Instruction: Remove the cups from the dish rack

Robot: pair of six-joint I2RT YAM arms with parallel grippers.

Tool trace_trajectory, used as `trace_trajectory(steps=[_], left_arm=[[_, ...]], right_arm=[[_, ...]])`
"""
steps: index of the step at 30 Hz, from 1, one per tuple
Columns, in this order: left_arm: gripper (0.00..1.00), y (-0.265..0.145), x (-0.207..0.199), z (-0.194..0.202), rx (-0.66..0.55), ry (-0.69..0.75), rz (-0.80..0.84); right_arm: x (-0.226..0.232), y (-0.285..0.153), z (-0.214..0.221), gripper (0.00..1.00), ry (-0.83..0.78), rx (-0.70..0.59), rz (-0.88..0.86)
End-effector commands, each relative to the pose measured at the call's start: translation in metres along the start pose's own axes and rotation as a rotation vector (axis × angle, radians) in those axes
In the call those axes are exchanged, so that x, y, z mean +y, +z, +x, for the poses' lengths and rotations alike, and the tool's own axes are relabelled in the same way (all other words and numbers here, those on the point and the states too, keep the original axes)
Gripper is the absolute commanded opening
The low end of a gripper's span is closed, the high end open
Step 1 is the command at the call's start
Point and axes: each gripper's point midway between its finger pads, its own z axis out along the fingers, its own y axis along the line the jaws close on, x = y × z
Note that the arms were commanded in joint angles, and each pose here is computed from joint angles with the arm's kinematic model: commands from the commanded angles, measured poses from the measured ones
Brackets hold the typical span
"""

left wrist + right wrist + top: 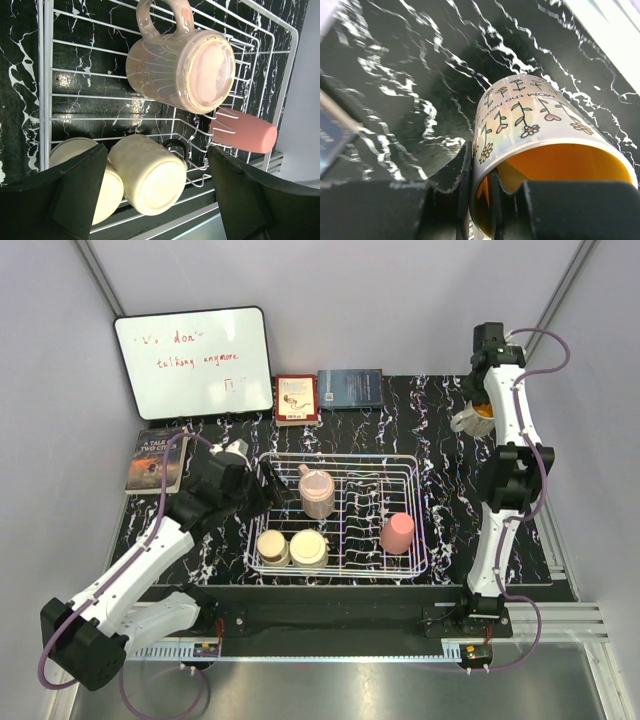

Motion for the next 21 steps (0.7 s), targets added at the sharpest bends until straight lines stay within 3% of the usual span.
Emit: trace_trajectory(steps=[1, 7, 21], left_arm=[[0.84, -0.002, -0.004, -0.003, 0.013, 0.043, 0.005], [0.84, 0.002, 0.004, 0.0, 0.023, 0.043, -0.037], [0.82, 0.016, 0.015, 0.006, 0.063, 0.022, -0.092]], right_arm=[[0.001, 0.007, -0.023, 0.0, -0.007, -0.072, 0.02], [-0.003, 0.036, -0.034, 0.0, 0.048, -0.065, 0.007], [-0.027, 0.095, -0.004, 0.0, 0.057, 0.065, 0.051]])
